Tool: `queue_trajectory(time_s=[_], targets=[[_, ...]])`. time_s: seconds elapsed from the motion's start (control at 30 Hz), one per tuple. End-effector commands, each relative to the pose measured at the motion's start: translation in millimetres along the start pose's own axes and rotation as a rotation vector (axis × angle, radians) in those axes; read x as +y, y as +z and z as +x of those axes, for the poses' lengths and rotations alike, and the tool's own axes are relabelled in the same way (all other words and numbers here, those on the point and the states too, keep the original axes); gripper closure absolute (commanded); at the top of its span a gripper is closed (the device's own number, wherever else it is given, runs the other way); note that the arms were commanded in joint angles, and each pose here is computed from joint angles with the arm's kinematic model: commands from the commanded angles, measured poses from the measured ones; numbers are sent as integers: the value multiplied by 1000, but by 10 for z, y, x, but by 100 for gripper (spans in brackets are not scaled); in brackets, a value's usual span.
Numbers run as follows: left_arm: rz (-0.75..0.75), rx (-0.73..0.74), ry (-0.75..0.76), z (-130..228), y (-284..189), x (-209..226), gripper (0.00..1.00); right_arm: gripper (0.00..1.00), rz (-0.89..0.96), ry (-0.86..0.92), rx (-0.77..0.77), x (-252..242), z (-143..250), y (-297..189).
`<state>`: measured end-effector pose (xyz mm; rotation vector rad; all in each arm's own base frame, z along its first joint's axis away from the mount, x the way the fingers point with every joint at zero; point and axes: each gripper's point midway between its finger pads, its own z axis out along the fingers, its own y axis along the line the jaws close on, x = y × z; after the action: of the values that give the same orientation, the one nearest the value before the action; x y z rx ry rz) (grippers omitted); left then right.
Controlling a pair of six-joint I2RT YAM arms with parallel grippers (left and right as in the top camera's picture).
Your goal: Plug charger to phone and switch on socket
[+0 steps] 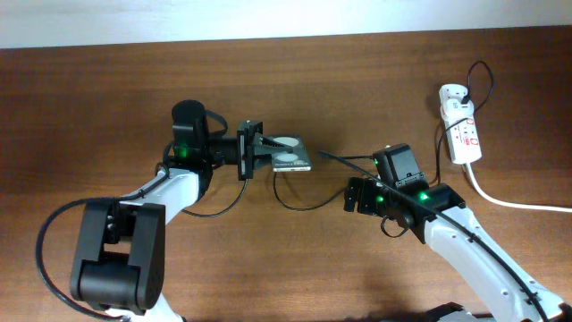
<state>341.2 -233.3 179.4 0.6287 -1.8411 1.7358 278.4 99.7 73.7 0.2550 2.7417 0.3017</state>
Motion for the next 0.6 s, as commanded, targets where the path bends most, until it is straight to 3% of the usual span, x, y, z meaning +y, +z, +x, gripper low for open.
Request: queue_trajectory(time_s=[0.0, 0.57], targets=[[-1, 12, 9, 2, -18, -49, 100, 1, 13, -7, -4, -25, -16, 13], [0, 9, 10, -3, -18, -52, 100, 2, 13, -7, -4, -25, -16, 13]])
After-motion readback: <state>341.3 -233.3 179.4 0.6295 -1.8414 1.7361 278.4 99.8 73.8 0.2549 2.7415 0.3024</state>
